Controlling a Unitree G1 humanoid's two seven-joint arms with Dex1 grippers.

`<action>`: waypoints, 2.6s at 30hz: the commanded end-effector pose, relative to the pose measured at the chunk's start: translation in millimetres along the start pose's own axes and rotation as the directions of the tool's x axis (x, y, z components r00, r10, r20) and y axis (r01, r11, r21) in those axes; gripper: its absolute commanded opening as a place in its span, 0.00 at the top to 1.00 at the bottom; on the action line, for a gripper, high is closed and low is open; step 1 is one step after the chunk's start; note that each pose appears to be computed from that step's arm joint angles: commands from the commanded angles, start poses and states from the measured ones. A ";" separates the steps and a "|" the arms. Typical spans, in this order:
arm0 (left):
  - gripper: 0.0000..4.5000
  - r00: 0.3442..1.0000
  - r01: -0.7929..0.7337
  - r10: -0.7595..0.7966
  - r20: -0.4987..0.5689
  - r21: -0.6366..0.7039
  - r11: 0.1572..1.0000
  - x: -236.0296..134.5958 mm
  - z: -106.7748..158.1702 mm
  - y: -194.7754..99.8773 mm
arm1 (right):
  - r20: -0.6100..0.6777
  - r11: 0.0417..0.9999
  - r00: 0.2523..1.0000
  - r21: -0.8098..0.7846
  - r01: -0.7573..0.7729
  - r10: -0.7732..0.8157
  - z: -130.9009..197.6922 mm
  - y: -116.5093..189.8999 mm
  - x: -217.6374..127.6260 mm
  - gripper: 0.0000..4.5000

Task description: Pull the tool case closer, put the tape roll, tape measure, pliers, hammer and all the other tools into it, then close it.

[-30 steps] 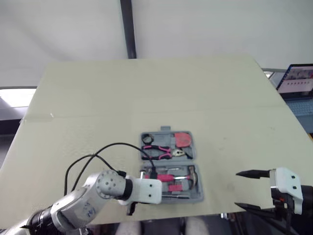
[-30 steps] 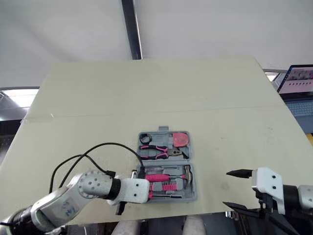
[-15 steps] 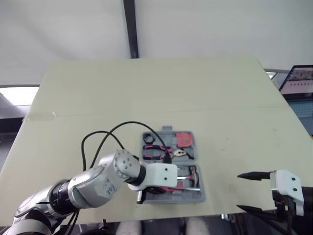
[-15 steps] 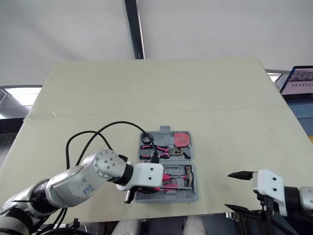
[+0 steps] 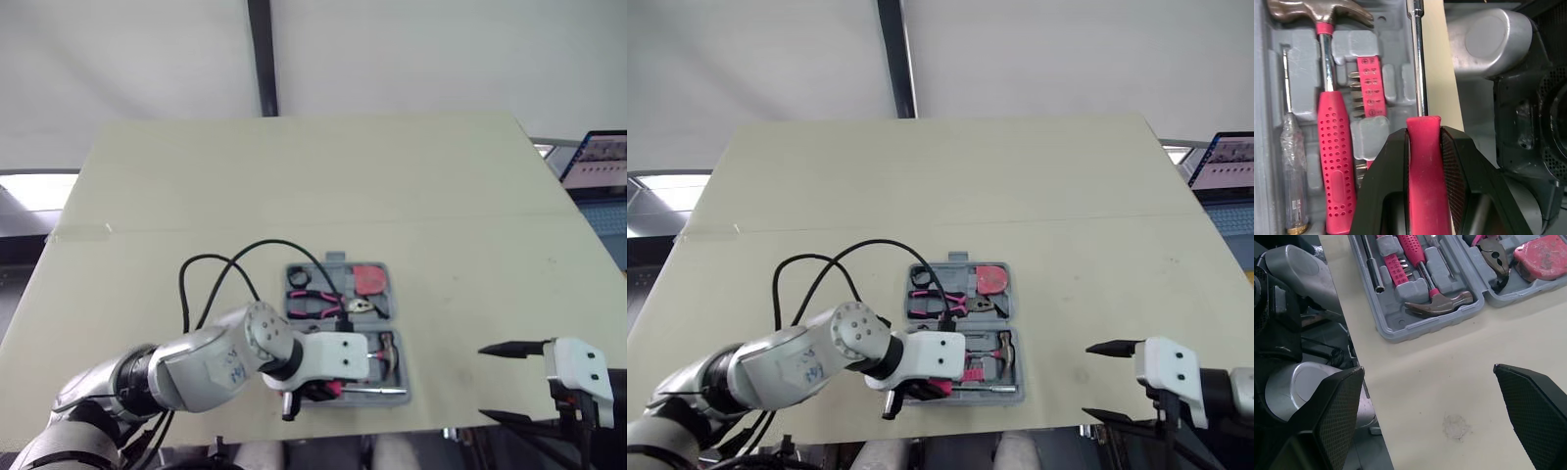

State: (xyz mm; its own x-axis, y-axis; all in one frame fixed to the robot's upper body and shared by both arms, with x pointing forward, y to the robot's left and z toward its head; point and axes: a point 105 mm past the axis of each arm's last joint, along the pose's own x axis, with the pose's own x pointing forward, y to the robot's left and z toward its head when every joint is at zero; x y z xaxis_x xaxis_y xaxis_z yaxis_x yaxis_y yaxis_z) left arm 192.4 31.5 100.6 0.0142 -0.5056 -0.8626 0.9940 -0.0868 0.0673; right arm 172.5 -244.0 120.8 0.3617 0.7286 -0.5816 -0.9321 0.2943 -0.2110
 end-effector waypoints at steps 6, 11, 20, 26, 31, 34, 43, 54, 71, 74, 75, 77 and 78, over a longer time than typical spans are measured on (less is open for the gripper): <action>0.89 0.999 -0.021 0.023 -0.047 0.027 0.999 -1.8 -3.5 4.1 | -0.010 1.000 1.000 -0.021 -0.005 0.005 3.2 -0.1 -3.5 0.00; 0.89 0.998 -0.038 0.039 -0.041 0.013 0.999 6.8 -2.2 8.7 | -0.011 1.000 1.000 -0.023 -0.004 0.004 3.6 -1.0 -2.8 0.00; 0.89 0.998 -0.036 0.036 -0.050 0.001 0.999 28.4 -17.7 8.3 | -0.012 1.000 1.000 -0.025 -0.002 0.002 4.0 -1.2 -2.9 0.00; 0.89 0.998 -0.038 0.038 -0.050 0.003 0.999 48.9 -33.9 12.9 | -0.014 1.000 1.000 -0.019 0.000 -0.001 4.3 0.9 -3.6 0.00; 0.89 0.997 -0.061 0.062 -0.039 0.013 0.998 58.7 -41.4 19.0 | -0.016 1.000 1.000 -0.014 -0.001 0.000 3.7 3.2 -4.6 0.00; 0.89 0.997 -0.070 0.070 -0.023 0.022 0.997 61.3 -41.5 20.7 | -0.017 1.000 1.000 -0.012 -0.001 0.000 2.8 3.4 -5.2 0.00; 0.89 0.997 -0.073 0.073 -0.005 0.013 0.997 60.5 -42.1 23.4 | -0.009 1.000 1.000 -0.011 -0.003 0.002 3.5 2.3 -0.9 0.00; 0.12 0.992 -0.086 0.094 0.085 -0.102 0.991 45.2 -35.5 24.5 | 0.001 1.000 1.000 -0.011 -0.007 0.007 5.0 1.0 5.9 0.00; 0.99 0.714 -0.188 0.256 0.652 -0.173 0.967 -22.1 4.5 -2.1 | 0.049 1.000 0.999 -0.015 0.018 -0.017 11.8 -4.1 8.9 0.00; 0.99 0.666 -0.226 0.296 0.685 -0.193 0.955 -27.5 -7.1 1.4 | 0.047 1.000 0.999 -0.014 0.022 -0.021 10.7 -4.7 8.0 0.00; 0.99 0.657 -0.222 0.301 0.691 -0.204 0.953 -27.3 -11.3 1.5 | 0.048 1.000 0.999 -0.014 0.024 -0.024 10.4 -5.2 8.0 0.00; 0.99 0.660 -0.225 0.291 0.692 -0.188 0.956 -23.7 -18.6 -1.0 | 0.049 0.999 0.998 -0.015 0.028 -0.027 10.0 -5.8 7.8 0.00; 0.99 0.656 -0.233 0.299 0.694 -0.190 0.954 -21.9 -21.3 -0.4 | 0.050 0.999 0.998 -0.017 0.032 -0.031 10.1 -6.4 7.6 0.00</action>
State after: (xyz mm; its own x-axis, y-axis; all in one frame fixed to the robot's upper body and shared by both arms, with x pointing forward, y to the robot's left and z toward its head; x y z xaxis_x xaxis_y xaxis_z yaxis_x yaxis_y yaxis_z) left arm 197.8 61.2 106.3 0.2499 -0.9404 -0.2305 0.9652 0.2231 0.1362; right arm 179.2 -234.5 118.8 0.3675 0.7438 -0.5583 -0.9299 0.3037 -0.2076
